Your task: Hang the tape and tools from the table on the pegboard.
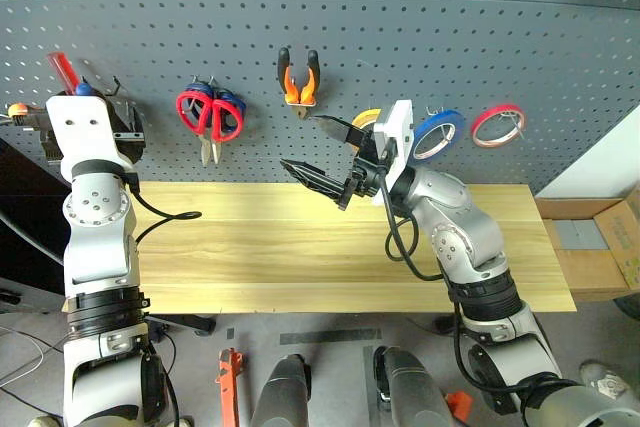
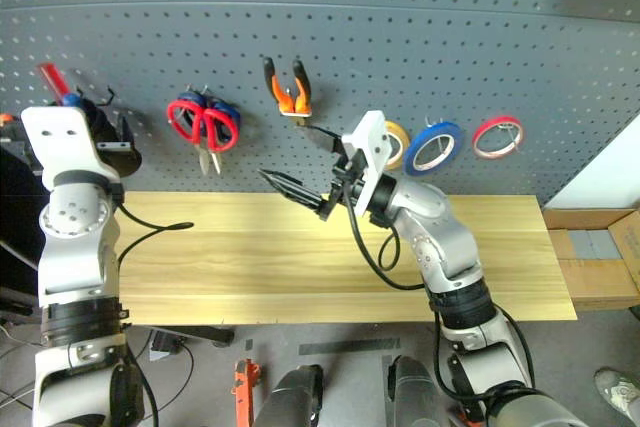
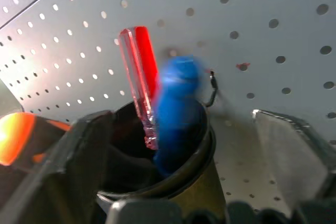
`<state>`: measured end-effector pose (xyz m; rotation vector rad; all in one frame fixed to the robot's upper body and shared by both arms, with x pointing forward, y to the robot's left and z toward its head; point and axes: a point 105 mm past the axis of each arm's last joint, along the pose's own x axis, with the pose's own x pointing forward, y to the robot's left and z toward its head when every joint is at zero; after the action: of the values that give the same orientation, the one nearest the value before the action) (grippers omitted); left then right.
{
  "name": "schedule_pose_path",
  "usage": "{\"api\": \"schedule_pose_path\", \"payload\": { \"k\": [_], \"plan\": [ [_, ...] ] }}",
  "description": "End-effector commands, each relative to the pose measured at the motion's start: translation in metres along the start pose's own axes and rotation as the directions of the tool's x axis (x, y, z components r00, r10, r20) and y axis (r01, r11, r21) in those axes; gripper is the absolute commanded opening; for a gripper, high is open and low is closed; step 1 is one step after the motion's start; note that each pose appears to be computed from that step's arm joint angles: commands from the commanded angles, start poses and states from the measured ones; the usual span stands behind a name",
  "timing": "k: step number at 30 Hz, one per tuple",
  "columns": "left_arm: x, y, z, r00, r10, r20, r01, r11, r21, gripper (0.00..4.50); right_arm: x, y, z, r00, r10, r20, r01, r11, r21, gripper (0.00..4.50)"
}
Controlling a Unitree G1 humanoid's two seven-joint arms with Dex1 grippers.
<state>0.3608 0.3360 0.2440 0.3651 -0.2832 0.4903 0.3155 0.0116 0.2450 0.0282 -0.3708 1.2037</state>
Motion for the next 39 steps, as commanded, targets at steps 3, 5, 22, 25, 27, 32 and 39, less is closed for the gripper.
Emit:
{"api": "schedule_pose_path", "payload": {
  "k": [3,5,22,25,27,32,39],
  "plan": [
    [0.000,0.012,0.005,0.998,0.054,0.014,-0.054,0.998,-0.023,4.46,-0.002,0.003,0.012,0.999,0.008,0.040,-0.007,1.000,-0.027,4.50],
    [-0.002,0.012,0.005,0.999,0.047,0.009,-0.047,0.998,-0.043,4.46,-0.002,0.002,0.012,0.999,0.008,0.039,-0.006,1.000,-0.030,4.50],
    [-0.107,-0.086,0.062,0.905,-0.389,0.173,0.416,0.893,-0.170,4.46,-0.074,0.004,0.004,0.981,-0.173,-0.084,0.161,0.978,-0.134,4.50],
    [-0.131,-0.121,0.026,0.855,-0.516,0.050,0.512,0.827,-0.233,4.46,-0.097,-0.011,-0.024,0.916,-0.356,-0.183,0.325,0.929,-0.178,4.50],
    [-0.143,-0.140,-0.007,0.828,-0.556,-0.070,0.515,0.805,-0.296,4.46,-0.115,-0.023,-0.045,0.842,-0.479,-0.250,0.428,0.874,-0.231,4.50],
    [-0.153,-0.182,-0.065,0.749,-0.611,-0.255,0.517,0.780,-0.352,4.46,-0.165,-0.047,-0.085,0.589,-0.729,-0.349,0.702,0.676,-0.225,4.50],
    [-0.130,-0.196,-0.088,0.724,-0.637,-0.264,0.551,0.765,-0.333,4.46,-0.205,-0.051,-0.129,0.365,-0.800,-0.477,0.836,0.507,-0.211,4.50]
  ]
}}
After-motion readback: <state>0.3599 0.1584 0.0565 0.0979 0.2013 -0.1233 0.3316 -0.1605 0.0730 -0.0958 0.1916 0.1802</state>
